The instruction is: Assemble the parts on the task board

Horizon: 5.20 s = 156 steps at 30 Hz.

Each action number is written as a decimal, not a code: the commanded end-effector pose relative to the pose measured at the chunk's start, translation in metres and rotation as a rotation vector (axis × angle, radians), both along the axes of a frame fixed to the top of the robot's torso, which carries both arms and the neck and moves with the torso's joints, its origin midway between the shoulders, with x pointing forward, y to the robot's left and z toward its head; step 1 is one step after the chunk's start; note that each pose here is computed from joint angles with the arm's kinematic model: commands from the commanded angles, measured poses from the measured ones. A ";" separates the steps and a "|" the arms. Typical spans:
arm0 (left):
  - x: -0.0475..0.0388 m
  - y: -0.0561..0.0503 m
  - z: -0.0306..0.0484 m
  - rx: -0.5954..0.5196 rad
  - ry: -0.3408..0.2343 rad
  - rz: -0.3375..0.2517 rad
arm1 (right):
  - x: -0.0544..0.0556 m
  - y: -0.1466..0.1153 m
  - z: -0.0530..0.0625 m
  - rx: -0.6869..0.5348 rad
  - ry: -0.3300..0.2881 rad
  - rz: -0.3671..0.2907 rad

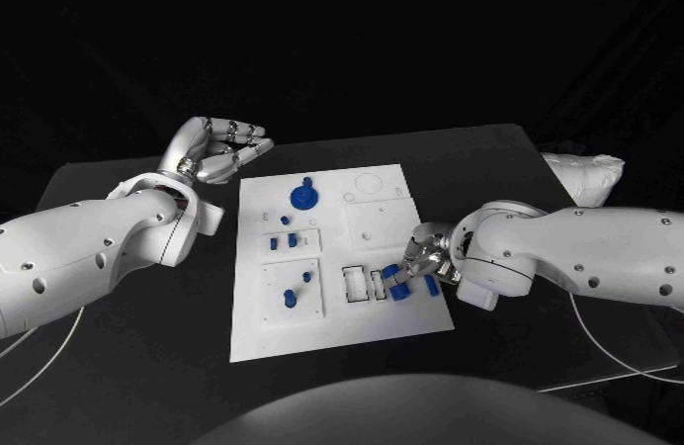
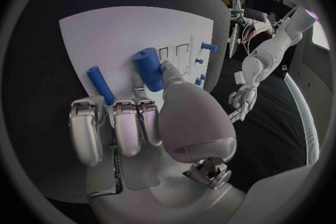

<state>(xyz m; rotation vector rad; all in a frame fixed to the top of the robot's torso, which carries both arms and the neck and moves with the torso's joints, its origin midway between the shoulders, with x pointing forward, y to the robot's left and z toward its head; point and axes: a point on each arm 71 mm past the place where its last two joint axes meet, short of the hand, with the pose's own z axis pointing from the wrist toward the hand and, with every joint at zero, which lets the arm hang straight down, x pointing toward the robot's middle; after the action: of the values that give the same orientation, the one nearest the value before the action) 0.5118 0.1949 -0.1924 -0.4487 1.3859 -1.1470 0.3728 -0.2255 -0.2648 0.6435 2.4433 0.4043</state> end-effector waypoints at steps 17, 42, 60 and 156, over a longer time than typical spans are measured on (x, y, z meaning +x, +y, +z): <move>-0.0003 -0.003 0.0000 -0.003 0.007 -0.015 | -0.003 -0.008 0.002 0.133 0.036 -0.145; 0.0007 -0.003 -0.0007 0.000 0.010 -0.015 | 0.005 -0.004 0.034 0.224 0.046 -0.162; 0.0013 -0.005 -0.0011 0.000 0.013 -0.020 | 0.002 0.017 0.027 0.270 0.236 -0.155; 0.0008 -0.005 -0.0020 0.004 0.026 -0.027 | 0.012 0.039 0.009 0.132 0.203 -0.033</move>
<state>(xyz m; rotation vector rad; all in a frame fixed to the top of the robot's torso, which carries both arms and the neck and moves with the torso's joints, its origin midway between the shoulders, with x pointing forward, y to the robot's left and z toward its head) 0.5132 0.1924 -0.1946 -0.4537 1.4103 -1.1477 0.3859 -0.1868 -0.2548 0.8701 2.5892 0.5359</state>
